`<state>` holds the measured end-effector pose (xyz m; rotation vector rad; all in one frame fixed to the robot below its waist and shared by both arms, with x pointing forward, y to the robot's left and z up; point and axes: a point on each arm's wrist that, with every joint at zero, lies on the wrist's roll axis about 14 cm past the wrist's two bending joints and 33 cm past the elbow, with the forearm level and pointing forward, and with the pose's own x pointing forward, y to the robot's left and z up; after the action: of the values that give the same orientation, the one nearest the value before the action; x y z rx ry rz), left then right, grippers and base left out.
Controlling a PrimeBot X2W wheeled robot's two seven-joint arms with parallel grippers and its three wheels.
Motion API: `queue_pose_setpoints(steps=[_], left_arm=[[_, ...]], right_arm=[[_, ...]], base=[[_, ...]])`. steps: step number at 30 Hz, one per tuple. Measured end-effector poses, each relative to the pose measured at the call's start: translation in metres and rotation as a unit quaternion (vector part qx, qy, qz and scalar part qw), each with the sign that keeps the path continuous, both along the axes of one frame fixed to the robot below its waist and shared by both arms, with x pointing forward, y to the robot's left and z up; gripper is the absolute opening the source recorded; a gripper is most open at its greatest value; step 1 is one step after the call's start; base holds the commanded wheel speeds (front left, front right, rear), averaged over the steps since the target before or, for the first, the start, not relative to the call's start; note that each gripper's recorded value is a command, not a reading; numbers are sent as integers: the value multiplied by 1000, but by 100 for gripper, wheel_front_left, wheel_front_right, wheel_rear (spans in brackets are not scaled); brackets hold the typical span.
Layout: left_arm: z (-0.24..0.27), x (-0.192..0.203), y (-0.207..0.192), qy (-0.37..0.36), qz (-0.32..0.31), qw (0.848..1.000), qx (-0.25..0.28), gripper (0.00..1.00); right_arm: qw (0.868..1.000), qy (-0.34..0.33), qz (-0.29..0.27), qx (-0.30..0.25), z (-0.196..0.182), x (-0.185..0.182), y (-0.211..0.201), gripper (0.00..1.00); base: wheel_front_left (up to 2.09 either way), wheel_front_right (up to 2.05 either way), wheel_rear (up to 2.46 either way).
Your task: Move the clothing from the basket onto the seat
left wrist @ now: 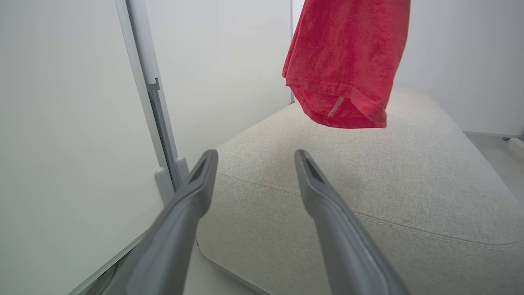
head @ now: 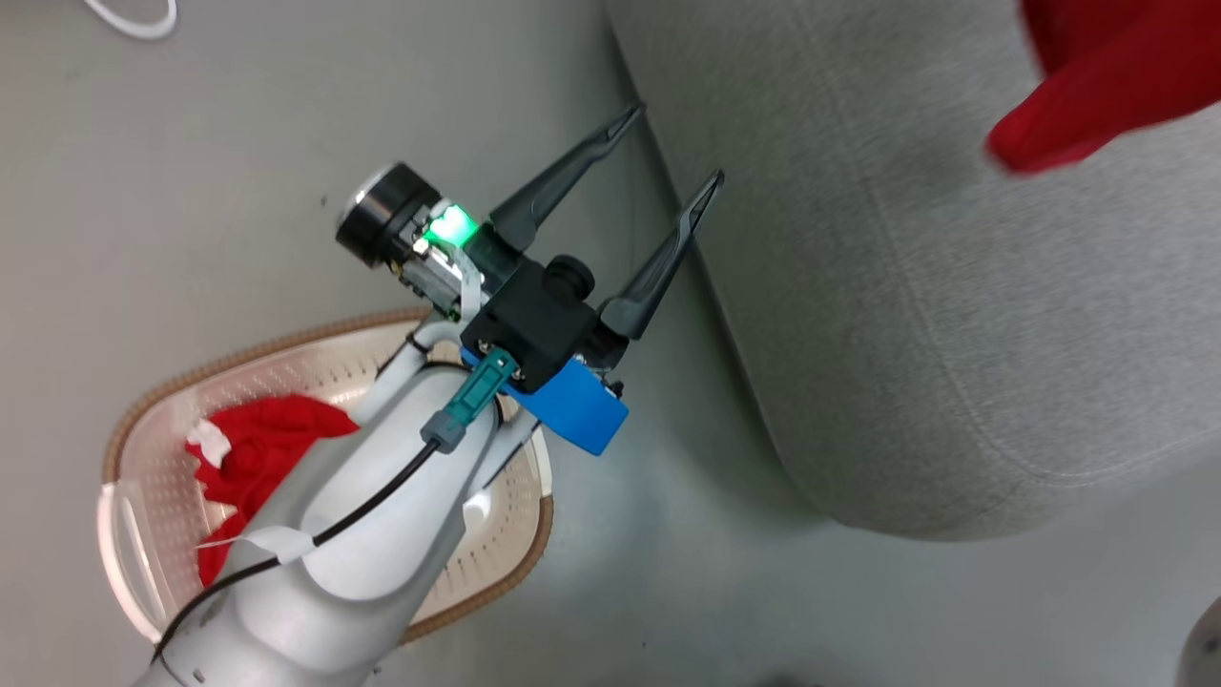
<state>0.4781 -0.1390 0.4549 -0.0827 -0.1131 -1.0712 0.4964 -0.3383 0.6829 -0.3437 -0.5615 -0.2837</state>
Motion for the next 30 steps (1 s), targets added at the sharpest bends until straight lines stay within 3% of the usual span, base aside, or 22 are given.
queue_pose_setpoints(steps=[5,10,19,30], left_arm=[[-30,20,7,10,9,1000,-2,100],[-72,35,20,35,25,999,8,100],[-138,40,44,75,44,996,37,100],[-144,40,46,77,47,995,35,100]], right_arm=[[998,-14,-15,-51,12,35,-15,0],[997,-3,-37,-67,-5,70,-36,0],[989,121,-77,-32,-117,111,-75,0],[953,265,-142,41,-227,79,-117,0]], base=[[0,0,0],[0,0,0],[0,0,0],[0,0,0]])
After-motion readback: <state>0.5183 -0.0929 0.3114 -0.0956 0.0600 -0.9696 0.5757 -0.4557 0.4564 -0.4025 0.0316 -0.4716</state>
